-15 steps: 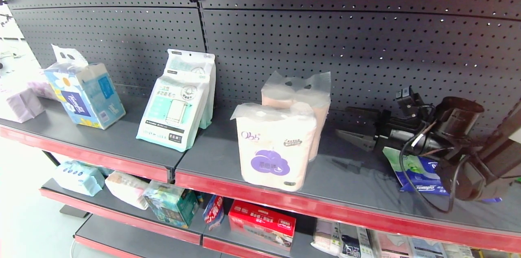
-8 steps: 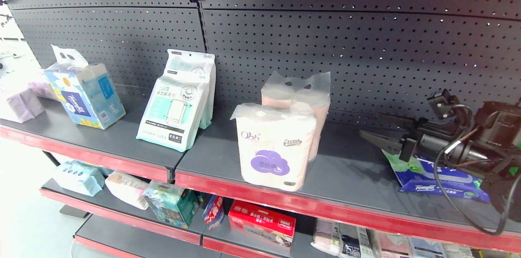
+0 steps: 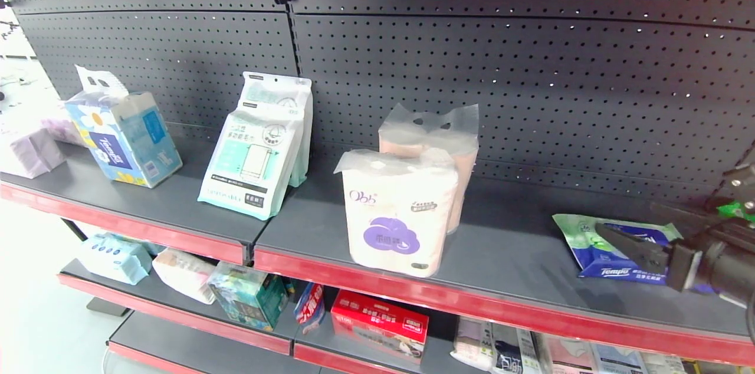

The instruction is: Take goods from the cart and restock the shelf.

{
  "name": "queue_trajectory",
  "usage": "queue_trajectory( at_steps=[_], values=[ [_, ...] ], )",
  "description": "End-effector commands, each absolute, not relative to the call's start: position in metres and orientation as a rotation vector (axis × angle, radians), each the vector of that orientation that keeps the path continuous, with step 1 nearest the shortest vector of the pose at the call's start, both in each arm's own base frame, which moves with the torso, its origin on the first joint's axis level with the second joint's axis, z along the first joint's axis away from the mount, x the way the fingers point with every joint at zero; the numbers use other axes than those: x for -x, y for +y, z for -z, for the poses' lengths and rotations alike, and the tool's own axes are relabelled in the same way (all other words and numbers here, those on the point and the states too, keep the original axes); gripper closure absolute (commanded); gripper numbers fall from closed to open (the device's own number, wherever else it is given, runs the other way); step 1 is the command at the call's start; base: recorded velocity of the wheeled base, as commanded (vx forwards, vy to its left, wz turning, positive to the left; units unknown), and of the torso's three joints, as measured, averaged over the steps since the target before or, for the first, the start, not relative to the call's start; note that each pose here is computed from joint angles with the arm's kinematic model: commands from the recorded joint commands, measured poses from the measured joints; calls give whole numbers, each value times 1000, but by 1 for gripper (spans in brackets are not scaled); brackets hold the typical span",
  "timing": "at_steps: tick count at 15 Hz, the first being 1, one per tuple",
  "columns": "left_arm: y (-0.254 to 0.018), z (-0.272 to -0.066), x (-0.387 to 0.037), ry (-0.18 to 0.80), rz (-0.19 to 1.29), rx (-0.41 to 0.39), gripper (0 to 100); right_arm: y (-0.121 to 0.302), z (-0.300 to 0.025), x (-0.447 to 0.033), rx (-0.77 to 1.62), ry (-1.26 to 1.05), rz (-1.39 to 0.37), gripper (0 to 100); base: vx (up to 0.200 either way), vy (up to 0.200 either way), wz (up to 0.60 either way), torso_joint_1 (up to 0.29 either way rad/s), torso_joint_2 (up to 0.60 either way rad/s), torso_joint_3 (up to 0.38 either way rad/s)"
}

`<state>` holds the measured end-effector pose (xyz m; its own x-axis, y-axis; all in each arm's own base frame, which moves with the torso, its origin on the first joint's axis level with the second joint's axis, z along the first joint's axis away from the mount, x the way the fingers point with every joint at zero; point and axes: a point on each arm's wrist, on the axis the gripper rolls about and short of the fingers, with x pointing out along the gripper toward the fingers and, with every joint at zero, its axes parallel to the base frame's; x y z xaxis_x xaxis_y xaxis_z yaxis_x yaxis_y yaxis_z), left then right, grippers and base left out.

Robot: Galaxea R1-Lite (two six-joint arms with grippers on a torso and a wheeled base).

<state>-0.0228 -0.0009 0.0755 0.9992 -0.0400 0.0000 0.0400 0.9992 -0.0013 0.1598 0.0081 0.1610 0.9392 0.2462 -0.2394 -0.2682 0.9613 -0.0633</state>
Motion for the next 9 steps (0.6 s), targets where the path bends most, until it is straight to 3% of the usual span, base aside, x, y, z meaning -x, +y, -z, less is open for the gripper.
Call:
queue_trajectory(
  at_steps=[1, 6, 9],
  values=[
    [-1, -75, 23, 0, 40, 2, 0, 4, -163, -100, 147, 190, -96, 0, 0, 0, 0, 0, 0, 0],
    [-1, -75, 23, 0, 40, 2, 0, -6, -140, -46, 147, 228, 182, 0, 0, 0, 0, 0, 0, 0],
    [-1, -75, 23, 0, 40, 2, 0, -6, -129, -23, 171, 228, 254, 0, 0, 0, 0, 0, 0, 0]
  ],
)
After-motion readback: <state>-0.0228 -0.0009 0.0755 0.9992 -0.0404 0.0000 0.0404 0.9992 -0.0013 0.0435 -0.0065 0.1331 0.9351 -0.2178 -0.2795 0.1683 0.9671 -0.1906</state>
